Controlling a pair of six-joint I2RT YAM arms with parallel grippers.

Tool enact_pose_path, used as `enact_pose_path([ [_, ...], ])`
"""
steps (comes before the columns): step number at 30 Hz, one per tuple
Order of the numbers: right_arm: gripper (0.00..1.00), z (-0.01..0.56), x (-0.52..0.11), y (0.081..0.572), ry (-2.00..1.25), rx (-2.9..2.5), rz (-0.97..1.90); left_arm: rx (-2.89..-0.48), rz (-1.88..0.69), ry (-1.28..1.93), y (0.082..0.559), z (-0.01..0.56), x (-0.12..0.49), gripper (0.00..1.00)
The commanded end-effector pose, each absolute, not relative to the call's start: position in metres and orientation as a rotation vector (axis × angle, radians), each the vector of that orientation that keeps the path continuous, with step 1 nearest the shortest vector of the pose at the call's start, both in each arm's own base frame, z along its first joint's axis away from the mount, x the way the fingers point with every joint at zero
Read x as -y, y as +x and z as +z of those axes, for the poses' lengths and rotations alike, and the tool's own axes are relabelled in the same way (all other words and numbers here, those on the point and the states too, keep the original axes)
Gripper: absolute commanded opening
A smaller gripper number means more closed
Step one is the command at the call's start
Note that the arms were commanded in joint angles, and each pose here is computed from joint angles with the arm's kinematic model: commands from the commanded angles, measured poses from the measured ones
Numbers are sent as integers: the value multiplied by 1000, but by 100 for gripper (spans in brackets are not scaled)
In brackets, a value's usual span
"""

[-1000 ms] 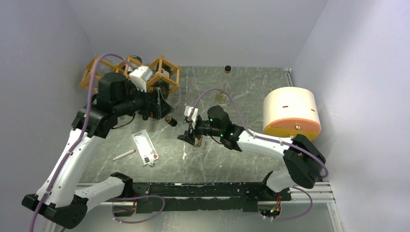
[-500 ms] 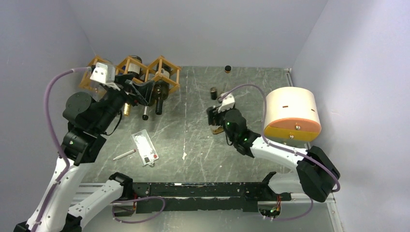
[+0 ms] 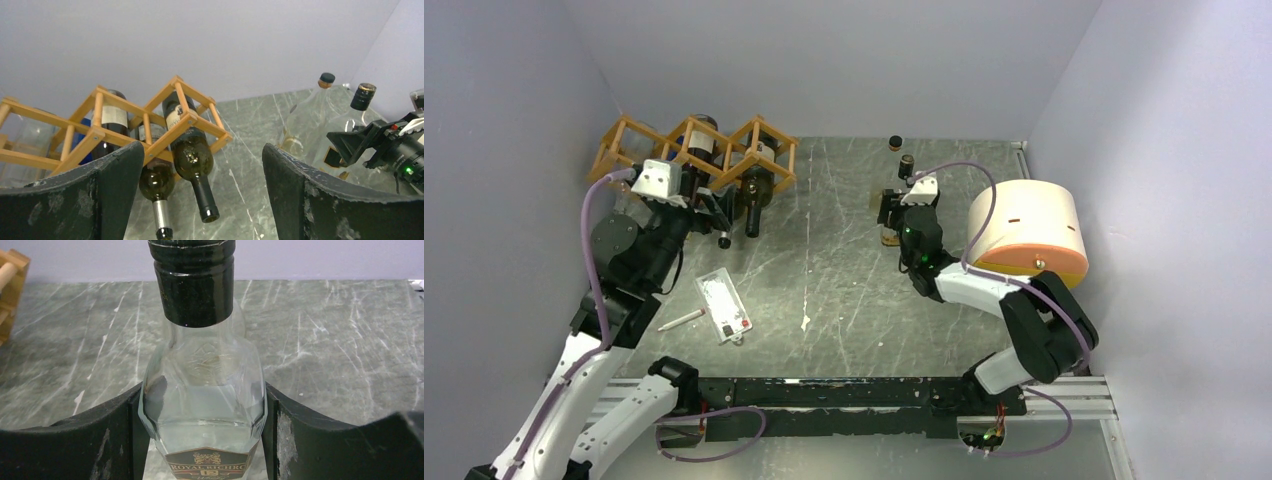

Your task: Take the wine bottle off the wine rack

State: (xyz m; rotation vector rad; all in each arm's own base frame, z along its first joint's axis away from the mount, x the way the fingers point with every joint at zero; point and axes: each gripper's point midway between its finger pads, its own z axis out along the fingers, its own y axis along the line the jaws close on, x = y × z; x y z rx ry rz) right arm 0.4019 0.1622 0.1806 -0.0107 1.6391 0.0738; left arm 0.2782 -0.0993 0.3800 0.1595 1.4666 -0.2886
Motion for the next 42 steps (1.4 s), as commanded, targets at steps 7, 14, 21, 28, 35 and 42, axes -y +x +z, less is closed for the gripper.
enact_pose_path([
  [7,0,261,-142,427,145,-1290,99,-1358,-236,103,272,403,81,91],
  [14,0,259,-139,433,146,-1258,93,-1364,-227,87,274,400,78,91],
  [21,6,244,-139,436,150,-1288,100,-1376,-223,86,276,397,78,91],
  [28,27,230,-141,432,130,-1321,109,-1376,-223,83,277,396,77,91],
  [35,47,214,-142,431,112,-1364,105,-1381,-224,80,278,395,77,91],
  [42,68,209,-145,430,82,-1401,102,-1395,-218,77,281,391,77,91],
])
